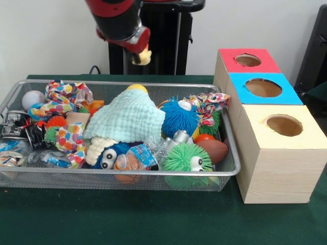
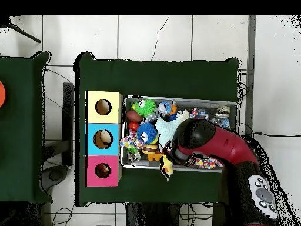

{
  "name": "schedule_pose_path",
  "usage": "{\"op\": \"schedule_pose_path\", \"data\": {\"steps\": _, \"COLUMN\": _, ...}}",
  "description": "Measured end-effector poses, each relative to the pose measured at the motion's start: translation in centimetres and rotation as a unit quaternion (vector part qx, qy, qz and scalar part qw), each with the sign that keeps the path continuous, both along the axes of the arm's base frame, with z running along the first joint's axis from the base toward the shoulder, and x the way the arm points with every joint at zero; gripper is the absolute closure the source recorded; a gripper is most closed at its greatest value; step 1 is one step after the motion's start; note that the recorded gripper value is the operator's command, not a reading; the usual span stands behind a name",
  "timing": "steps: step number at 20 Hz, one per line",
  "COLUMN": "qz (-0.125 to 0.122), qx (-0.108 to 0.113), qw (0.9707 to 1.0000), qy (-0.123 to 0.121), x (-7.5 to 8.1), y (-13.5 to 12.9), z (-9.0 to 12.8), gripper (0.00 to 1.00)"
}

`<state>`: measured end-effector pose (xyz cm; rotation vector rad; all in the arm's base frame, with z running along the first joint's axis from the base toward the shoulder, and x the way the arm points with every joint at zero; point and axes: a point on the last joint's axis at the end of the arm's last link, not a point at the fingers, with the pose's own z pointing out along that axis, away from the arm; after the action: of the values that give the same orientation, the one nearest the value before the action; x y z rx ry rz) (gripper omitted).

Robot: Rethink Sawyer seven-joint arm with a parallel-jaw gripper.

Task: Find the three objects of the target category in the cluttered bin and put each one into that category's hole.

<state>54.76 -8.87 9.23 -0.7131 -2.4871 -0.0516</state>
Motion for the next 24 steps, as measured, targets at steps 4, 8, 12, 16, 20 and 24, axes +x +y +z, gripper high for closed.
{"op": "schedule_pose_path", "data": {"steps": 4, "qz": -0.008, "qx": 0.005, "qw": 0.9999, "qy": 0.006, "x": -2.8, "y": 2.5, "z": 0.9, "gripper": 1.0}}
{"op": "schedule_pose_path", "data": {"steps": 8, "qz": -0.035, "qx": 0.016, "qw": 0.9992, "qy": 0.008, "x": -5.7, "y": 5.4, "z": 1.9, "gripper": 1.0}}
{"op": "schedule_pose_path", "data": {"steps": 12, "qz": -0.058, "qx": 0.024, "qw": 0.9979, "qy": 0.013, "x": -7.9, "y": 7.4, "z": 2.3, "gripper": 1.0}}
{"op": "schedule_pose_path", "data": {"steps": 16, "qz": -0.084, "qx": 0.03, "qw": 0.9959, "qy": 0.015, "x": -9.8, "y": 9.1, "z": 2.4, "gripper": 1.0}}
{"op": "schedule_pose_path", "data": {"steps": 20, "qz": -0.121, "qx": 0.03, "qw": 0.9922, "qy": 0.006, "x": -11.2, "y": 10.4, "z": 2.3, "gripper": 1.0}}
{"op": "schedule_pose_path", "data": {"steps": 24, "qz": -0.174, "qx": 0.017, "qw": 0.9843, "qy": -0.021, "x": -12.1, "y": 11.4, "z": 1.7, "gripper": 1.0}}
